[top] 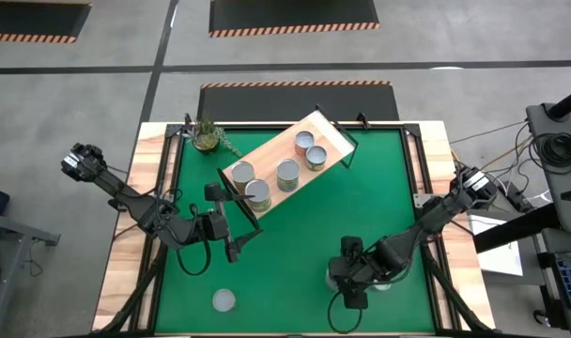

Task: Pick and place cans onto a shelf
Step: Put the dark blue can on the shelf

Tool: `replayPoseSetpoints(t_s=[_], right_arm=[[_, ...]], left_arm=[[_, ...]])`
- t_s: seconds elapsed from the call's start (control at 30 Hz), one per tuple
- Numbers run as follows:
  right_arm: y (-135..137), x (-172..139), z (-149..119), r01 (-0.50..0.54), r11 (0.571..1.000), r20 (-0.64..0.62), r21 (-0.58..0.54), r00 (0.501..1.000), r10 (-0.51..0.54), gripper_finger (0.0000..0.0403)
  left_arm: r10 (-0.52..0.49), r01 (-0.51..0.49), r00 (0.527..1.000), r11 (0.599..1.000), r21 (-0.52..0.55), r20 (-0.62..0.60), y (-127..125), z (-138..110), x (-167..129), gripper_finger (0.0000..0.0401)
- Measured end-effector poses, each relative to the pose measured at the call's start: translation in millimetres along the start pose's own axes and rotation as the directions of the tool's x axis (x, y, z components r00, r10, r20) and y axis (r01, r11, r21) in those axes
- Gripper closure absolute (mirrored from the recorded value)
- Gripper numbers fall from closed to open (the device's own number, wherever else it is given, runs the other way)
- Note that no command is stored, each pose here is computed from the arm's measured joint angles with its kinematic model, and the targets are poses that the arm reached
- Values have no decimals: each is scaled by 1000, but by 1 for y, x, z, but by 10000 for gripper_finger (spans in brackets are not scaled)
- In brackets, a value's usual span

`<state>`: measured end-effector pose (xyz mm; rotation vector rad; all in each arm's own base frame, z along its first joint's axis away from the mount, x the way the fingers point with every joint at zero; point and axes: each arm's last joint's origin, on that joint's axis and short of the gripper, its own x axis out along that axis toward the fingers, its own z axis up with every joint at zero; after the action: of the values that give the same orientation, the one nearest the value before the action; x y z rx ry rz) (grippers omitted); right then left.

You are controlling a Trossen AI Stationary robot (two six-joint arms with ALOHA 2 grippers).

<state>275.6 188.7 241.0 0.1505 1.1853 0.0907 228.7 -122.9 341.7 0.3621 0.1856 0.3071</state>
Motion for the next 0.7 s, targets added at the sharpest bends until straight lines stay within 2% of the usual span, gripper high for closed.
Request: replayPoseSetpoints(t_s=[0.2, 0.4, 0.57, 0.7], right_arm=[[-3, -52, 28, -48, 998, 85, 31, 995, 45, 95], [-17, -111, 60, -7, 1000, 233, 17, 972, 3, 101], [-40, -157, 91, 50, 998, 394, -36, 919, -32, 102], [-63, -186, 115, 143, 988, 504, -60, 859, -94, 101]], left_arm=[[1, -1, 1000, 999, 37, 5, 0, 1, 0, 19], [7, -8, 1000, 999, 36, 24, 7, 5, -5, 19], [16, -18, 999, 999, 39, 48, 18, 9, -12, 19], [20, -21, 998, 1000, 21, 58, 23, 10, -16, 19]])
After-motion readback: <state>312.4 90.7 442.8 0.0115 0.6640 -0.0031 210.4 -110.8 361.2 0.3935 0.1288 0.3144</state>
